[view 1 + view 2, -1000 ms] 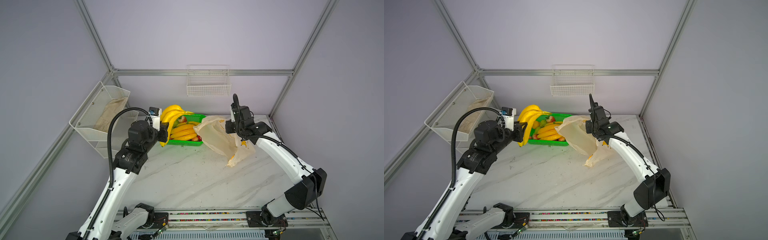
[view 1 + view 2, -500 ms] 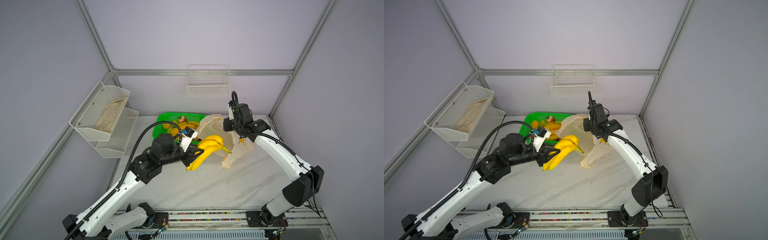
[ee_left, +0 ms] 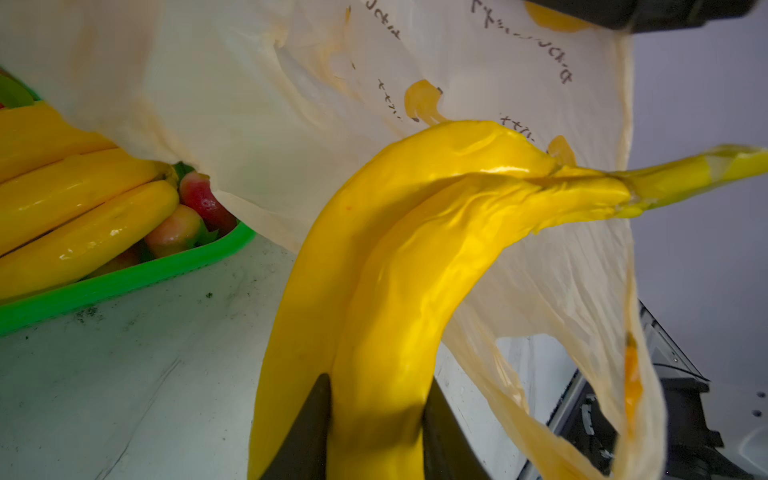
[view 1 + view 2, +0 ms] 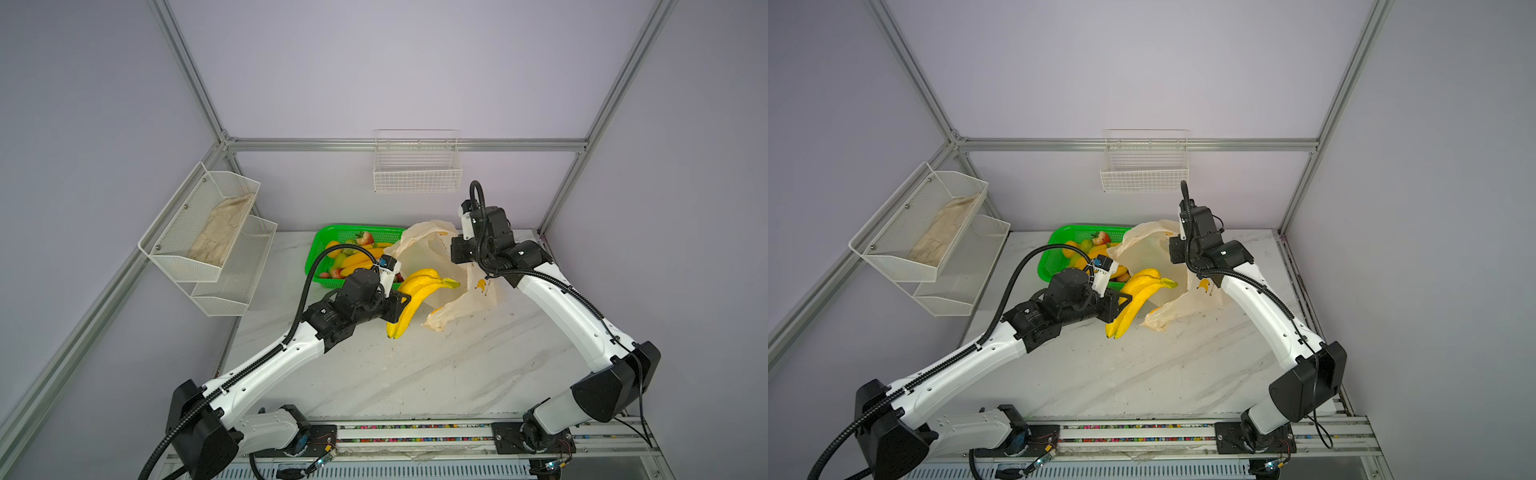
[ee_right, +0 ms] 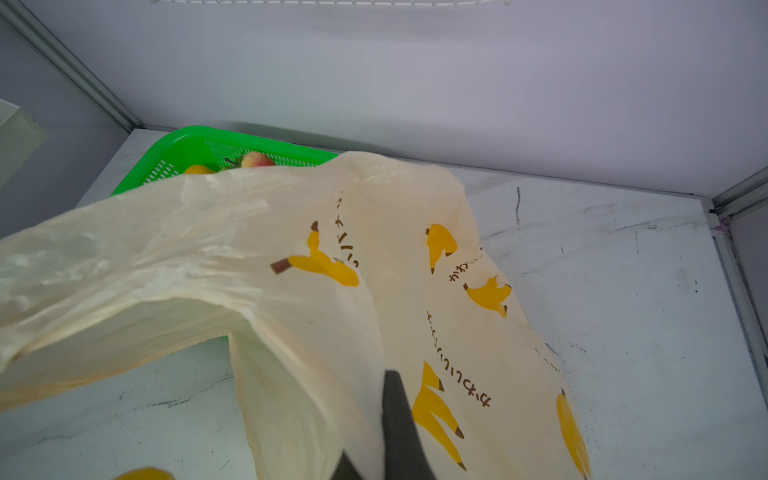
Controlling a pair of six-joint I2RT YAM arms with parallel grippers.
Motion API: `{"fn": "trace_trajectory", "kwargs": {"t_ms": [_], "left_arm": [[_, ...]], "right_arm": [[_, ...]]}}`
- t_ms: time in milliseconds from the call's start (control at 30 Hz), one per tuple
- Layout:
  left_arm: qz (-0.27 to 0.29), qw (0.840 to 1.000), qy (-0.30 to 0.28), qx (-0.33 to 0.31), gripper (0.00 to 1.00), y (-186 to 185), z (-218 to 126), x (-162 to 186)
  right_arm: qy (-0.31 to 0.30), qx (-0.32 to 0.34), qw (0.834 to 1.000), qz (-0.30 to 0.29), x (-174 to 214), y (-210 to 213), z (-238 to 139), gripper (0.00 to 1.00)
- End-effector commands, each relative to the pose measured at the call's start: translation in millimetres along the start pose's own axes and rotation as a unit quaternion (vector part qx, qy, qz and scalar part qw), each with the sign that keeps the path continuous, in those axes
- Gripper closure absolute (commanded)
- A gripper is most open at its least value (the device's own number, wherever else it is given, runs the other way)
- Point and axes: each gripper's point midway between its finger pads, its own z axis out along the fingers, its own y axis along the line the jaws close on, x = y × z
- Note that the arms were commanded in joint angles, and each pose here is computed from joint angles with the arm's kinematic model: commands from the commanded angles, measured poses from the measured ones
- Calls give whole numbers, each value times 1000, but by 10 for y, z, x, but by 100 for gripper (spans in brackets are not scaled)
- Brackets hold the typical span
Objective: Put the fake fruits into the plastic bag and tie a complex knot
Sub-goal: 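Lower the bananas into the bag opening held by the right gripper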
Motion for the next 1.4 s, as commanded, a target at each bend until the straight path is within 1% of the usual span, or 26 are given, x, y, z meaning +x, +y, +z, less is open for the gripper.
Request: {"fn": "trace_trajectory", "kwargs": {"t_ms": [0, 67, 200, 233, 267, 300, 367, 500, 600, 667, 767, 867, 933, 1000, 1067, 1133, 1200, 1267, 1333, 1367], "left_arm": [[-32, 998, -57, -17, 75, 72, 65, -220], [-36, 998, -56, -22, 75, 71, 133, -270], [-37, 999, -36, -13, 74, -14, 328, -306], [-33, 999, -31, -14, 74, -32, 355, -323], [-32, 999, -10, -25, 74, 9, 492, -246], [-31, 999, 0, -33, 74, 23, 534, -235], [-29, 999, 12, -30, 74, -5, 602, -241], [-30, 1000, 6, -3, 74, -138, 604, -373], [-28, 1000, -8, 11, 74, -192, 614, -439], [-40, 999, -23, 19, 74, -211, 634, -486], [-78, 995, -48, 36, 74, -220, 667, -592], [-110, 992, -54, 38, 74, -177, 741, -700], [-136, 989, -40, 27, 72, -103, 827, -717], [-167, 985, -27, 43, 71, -75, 919, -695], [-207, 976, -13, 66, 71, -47, 982, -667], [-248, 966, 2, 68, 71, 77, 1023, -614], [-261, 964, 7, 58, 71, 166, 1025, -572], [-256, 965, 16, 52, 71, 188, 1025, -542], [-255, 966, 30, 41, 71, 209, 1033, -489], [-260, 965, 31, 37, 71, 222, 1029, -475]], "right_arm": [[-4, -12, 1000, -12, 13, 20, -90, 100], [-8, -31, 999, -11, 8, 90, -105, 100], [-7, -61, 998, -3, 80, 298, -106, 100], [-4, -59, 998, -4, 116, 331, -94, 100], [-4, -52, 999, -4, 140, 339, -90, 100], [-4, -43, 999, -8, 166, 359, -82, 100], [0, -32, 999, -14, 237, 376, -55, 100], [21, -42, 999, -16, 383, 422, 25, 100], [28, -66, 997, -17, 417, 502, 22, 100], [30, -81, 996, -10, 416, 557, 14, 100], [44, -121, 992, 8, 454, 696, -16, 100], [51, -153, 987, 19, 451, 801, -85, 100], [45, -154, 987, 27, 406, 798, -135, 100], [43, -149, 988, 28, 390, 772, -167, 100], [45, -133, 990, 28, 405, 715, -169, 100], [44, -103, 993, 23, 409, 605, -167, 100], [38, -81, 996, 21, 395, 523, -183, 100], [33, -76, 996, 22, 370, 503, -196, 100], [30, -92, 995, 23, 349, 563, -191, 100], [30, -112, 993, 27, 346, 635, -189, 100]]}}
